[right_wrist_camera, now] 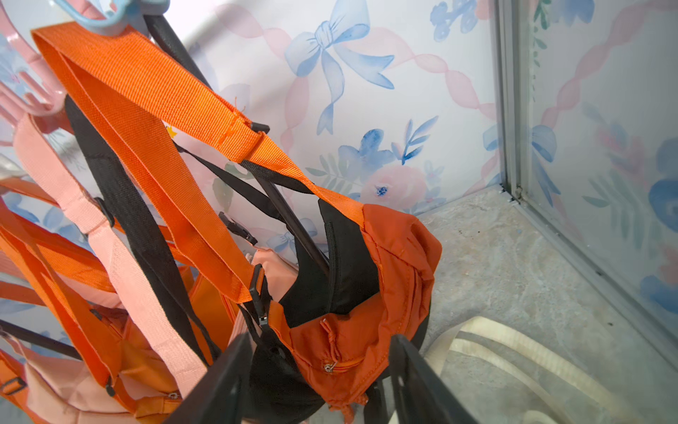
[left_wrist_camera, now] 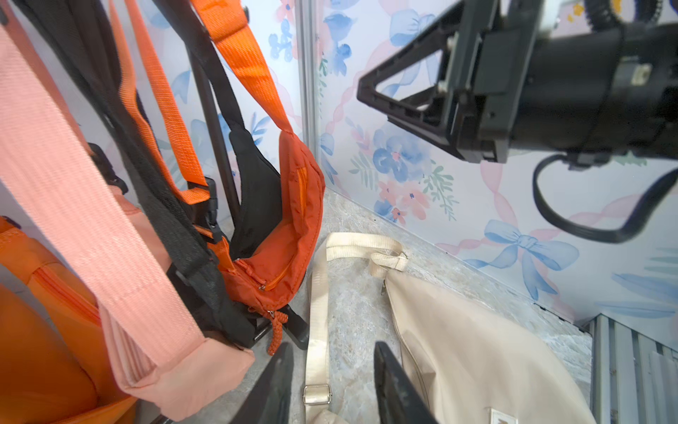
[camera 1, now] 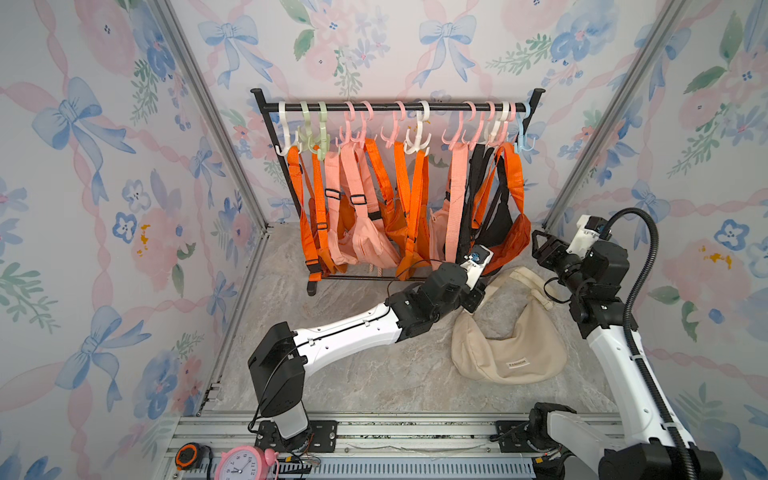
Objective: Take the bag off the hook
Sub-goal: Pick up the bag from the hook.
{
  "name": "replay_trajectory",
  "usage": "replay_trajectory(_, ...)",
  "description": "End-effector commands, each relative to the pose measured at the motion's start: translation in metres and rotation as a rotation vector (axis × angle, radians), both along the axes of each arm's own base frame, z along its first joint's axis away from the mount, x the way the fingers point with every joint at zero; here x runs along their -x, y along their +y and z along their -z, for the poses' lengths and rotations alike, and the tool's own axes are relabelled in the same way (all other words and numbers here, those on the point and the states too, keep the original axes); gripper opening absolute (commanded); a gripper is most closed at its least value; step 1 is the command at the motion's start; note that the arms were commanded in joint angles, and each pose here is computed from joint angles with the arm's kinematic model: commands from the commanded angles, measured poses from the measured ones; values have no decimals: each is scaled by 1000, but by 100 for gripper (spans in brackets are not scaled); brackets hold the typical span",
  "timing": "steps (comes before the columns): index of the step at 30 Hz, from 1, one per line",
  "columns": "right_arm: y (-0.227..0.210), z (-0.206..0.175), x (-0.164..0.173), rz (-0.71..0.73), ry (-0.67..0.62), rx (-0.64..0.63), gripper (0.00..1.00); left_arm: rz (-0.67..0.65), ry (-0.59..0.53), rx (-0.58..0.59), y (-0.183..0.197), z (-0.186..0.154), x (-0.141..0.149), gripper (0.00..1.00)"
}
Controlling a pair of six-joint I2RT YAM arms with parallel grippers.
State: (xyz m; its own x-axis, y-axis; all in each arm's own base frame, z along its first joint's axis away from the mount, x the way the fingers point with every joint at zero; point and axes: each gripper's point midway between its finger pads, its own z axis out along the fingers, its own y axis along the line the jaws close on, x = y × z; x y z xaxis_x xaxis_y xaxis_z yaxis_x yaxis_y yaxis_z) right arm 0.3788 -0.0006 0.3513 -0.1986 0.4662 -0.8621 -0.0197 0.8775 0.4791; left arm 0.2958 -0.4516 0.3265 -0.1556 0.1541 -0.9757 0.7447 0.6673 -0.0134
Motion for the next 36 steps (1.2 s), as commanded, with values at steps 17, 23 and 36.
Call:
replay_trajectory(17, 39, -53, -102, -262, -38, 141, 75, 77, -17, 47, -10, -40, -32, 43)
replay_trajectory(23, 48, -71, -122, -330, -71, 178, 76, 32, -10, 45, 9, -31, -28, 57)
replay_trajectory(36, 73, -86, -154, -493, -84, 151, 65, -56, 11, -10, 43, 2, -33, 59)
